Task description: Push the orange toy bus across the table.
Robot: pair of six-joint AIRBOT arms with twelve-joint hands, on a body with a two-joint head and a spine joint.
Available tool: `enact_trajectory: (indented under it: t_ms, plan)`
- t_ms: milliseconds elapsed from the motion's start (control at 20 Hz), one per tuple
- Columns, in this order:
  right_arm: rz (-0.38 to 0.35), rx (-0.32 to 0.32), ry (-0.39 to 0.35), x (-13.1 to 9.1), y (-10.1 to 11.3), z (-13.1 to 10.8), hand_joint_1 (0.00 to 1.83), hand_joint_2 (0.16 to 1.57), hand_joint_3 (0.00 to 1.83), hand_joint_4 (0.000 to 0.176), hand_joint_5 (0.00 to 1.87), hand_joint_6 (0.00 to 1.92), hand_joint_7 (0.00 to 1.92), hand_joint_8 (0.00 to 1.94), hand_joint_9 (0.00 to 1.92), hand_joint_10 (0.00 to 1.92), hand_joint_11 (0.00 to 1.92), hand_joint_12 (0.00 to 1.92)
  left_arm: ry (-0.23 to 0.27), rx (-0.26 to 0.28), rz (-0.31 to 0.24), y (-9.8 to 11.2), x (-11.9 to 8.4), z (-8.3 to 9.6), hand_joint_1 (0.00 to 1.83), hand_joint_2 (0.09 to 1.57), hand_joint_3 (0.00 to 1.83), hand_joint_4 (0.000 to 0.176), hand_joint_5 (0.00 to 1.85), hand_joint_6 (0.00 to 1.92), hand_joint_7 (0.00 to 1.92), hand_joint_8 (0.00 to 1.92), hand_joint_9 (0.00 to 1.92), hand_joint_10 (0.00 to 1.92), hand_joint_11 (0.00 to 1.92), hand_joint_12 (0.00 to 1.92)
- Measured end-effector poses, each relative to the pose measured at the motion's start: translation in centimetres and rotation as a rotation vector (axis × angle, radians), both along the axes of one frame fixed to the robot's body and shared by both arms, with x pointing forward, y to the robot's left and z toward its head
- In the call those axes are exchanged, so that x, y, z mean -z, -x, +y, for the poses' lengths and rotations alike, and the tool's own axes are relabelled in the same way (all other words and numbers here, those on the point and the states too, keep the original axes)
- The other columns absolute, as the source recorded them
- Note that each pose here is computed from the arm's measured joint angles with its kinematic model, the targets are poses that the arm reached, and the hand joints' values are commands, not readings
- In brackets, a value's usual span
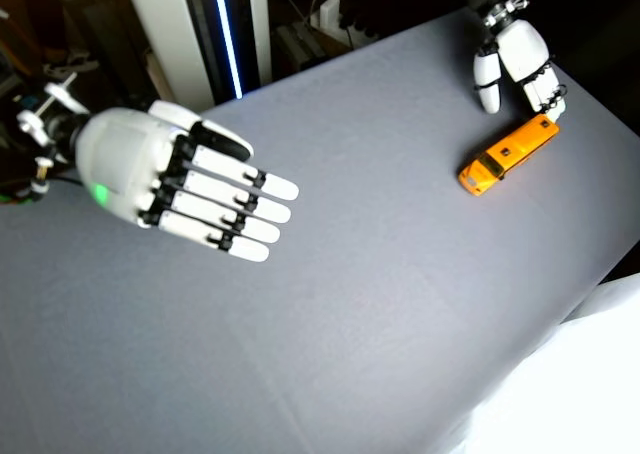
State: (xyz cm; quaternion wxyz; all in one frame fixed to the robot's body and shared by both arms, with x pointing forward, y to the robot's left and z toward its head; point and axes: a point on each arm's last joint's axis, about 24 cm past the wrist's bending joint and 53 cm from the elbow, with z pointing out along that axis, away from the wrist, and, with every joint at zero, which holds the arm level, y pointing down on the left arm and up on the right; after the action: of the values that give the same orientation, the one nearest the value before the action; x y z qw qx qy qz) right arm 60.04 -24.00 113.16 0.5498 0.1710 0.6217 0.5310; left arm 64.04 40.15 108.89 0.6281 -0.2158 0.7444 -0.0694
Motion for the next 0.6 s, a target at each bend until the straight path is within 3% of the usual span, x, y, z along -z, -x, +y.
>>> enact_trajectory:
  t_ms: [450,600]
  plan:
    - [0.001,0.000,0.000,0.0,0.0,0.0,0.61,1.36,0.00,0.000,0.44,0.00,0.43,0.00,0.33,0.00,0.23,0.07,0.019,0.187,0.008,-0.7,1.1,-6.9,0.00,1.49,0.01,0.000,0.00,0.00,0.00,0.00,0.00,0.00,0.00,0.00]
    - [0.001,0.002,0.000,0.0,0.0,0.0,0.63,1.36,0.00,0.000,0.44,0.00,0.43,0.00,0.32,0.00,0.22,0.07,0.017,0.212,0.005,-0.6,1.1,-8.0,0.00,1.49,0.01,0.000,0.00,0.00,0.00,0.00,0.00,0.00,0.00,0.00]
